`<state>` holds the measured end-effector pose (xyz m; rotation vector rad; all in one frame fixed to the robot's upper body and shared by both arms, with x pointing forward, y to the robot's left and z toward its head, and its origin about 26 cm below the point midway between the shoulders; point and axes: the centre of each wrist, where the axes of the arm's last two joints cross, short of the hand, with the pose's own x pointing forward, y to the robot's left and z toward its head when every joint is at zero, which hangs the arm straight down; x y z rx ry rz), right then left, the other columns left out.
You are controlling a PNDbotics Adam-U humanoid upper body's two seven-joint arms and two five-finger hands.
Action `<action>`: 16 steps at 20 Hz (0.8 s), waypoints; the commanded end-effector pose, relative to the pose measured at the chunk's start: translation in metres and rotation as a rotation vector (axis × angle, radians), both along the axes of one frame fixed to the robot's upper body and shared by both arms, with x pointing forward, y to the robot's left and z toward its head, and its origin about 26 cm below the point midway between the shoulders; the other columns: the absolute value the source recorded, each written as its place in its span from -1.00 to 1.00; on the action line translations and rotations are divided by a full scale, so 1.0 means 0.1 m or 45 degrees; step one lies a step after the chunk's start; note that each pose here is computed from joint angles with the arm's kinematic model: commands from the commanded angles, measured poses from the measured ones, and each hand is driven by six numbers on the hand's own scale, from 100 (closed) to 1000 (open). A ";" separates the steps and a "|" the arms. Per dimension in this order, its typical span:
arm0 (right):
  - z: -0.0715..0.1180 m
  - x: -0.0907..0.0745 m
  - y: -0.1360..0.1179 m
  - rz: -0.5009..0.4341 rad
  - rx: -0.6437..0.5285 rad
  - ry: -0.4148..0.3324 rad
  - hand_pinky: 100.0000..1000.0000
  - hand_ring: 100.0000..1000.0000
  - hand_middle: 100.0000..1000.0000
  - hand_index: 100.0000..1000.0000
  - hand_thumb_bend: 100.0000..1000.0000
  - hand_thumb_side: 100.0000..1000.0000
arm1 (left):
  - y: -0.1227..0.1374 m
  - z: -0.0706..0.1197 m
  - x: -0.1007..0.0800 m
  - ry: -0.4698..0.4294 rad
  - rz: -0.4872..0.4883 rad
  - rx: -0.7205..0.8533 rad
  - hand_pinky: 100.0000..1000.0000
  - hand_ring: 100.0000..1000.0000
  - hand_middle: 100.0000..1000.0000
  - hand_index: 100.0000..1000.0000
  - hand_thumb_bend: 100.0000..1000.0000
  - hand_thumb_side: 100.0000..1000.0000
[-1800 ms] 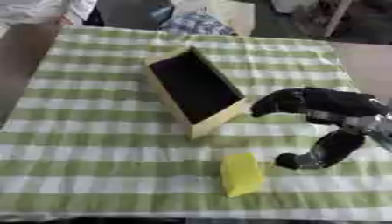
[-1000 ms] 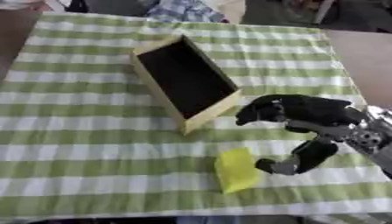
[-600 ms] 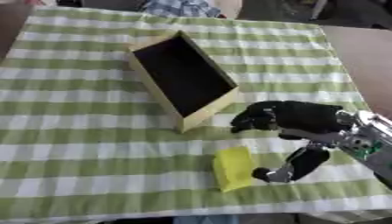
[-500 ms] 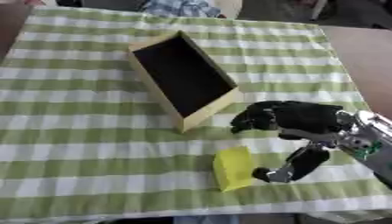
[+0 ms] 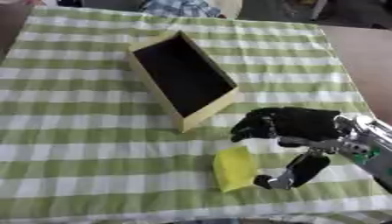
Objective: Pick up objects on the table and place them in the box.
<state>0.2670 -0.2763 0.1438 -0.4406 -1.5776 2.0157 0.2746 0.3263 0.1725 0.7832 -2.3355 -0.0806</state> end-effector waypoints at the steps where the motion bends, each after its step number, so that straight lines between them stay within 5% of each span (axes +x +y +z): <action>1: 0.03 -0.02 0.01 -0.015 -0.012 -0.031 0.90 0.79 0.72 0.82 -0.52 0.24 | -0.01 0.09 0.00 -0.034 -0.014 0.018 0.22 0.35 0.22 0.59 0.78 1.00; 7: -0.07 -0.06 0.05 -0.071 0.020 -0.017 0.88 0.77 0.70 0.82 -0.44 0.28 | -0.01 0.09 0.00 -0.035 -0.013 0.011 0.22 0.35 0.22 0.58 0.77 1.00; 11: -0.11 -0.07 0.09 -0.093 0.024 -0.013 0.88 0.76 0.70 0.83 -0.27 0.54 | -0.02 0.08 0.00 -0.034 -0.013 0.008 0.21 0.35 0.22 0.58 0.76 1.00; 12: -0.11 -0.07 0.09 -0.099 0.022 -0.022 0.88 0.76 0.70 0.84 -0.06 0.66 | -0.02 0.09 0.00 -0.034 -0.013 0.008 0.21 0.35 0.22 0.58 0.76 1.00; 16: -0.11 -0.06 0.11 -0.128 0.013 -0.061 0.86 0.74 0.68 0.85 0.00 0.68 | -0.03 0.09 0.01 -0.036 -0.014 -0.003 0.21 0.35 0.21 0.57 0.73 1.00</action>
